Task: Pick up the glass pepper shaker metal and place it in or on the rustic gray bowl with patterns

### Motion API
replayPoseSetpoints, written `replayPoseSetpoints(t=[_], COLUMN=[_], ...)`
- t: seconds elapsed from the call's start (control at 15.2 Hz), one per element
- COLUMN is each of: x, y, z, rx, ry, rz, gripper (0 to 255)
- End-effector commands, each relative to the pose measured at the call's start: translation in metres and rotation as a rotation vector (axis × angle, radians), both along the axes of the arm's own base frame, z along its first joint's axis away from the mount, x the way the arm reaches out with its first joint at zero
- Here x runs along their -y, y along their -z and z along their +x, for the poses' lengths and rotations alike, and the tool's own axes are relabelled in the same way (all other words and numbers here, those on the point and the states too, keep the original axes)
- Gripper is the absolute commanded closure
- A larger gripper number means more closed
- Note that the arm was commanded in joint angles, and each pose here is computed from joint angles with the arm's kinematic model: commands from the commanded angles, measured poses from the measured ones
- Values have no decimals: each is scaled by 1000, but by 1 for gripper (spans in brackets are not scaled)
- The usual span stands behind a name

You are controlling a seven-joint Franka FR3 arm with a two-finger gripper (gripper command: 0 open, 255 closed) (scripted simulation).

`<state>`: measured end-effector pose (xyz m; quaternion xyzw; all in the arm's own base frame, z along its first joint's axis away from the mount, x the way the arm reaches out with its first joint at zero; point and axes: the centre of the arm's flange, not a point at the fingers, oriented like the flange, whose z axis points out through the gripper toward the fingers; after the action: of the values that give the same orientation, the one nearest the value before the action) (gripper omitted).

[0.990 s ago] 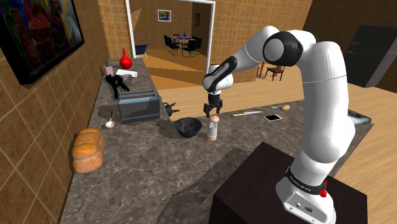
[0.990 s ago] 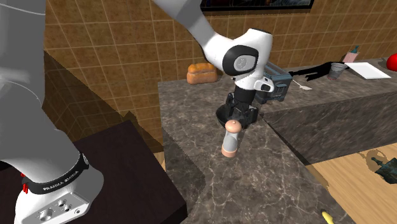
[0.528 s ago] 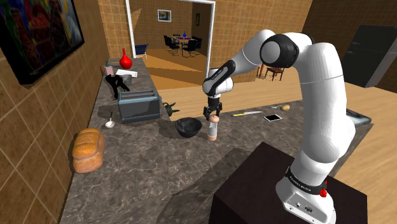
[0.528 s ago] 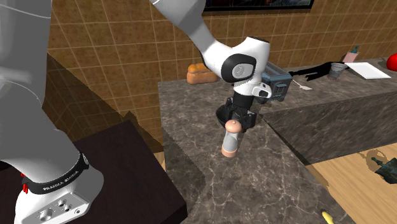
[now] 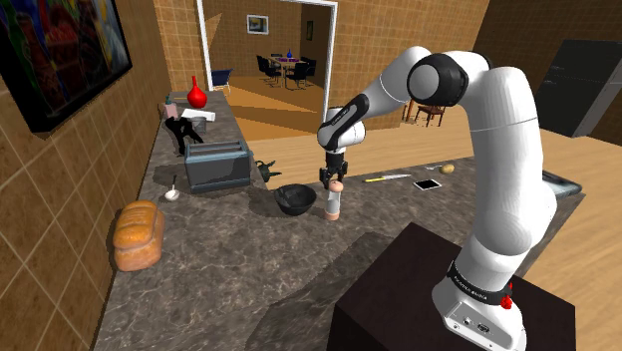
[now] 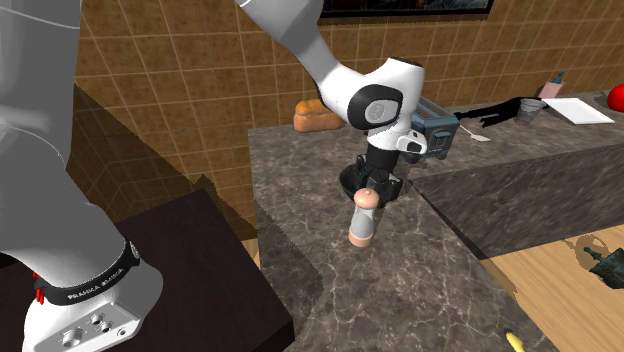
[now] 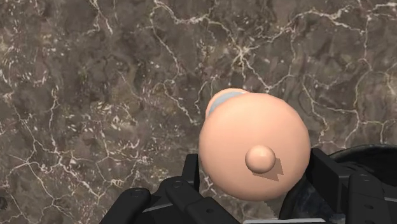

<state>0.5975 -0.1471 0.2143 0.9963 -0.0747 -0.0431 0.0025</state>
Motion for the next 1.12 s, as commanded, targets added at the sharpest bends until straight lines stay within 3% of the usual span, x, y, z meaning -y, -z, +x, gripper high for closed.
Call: replayPoseSetpoints(t=[0.0,0.4,1.06], x=[0,0,0], y=[0,1,-52], z=[0,0,0], rx=[-1,-1,-1], ry=[0,0,0], rz=[0,0,0], gripper=[255,255,255])
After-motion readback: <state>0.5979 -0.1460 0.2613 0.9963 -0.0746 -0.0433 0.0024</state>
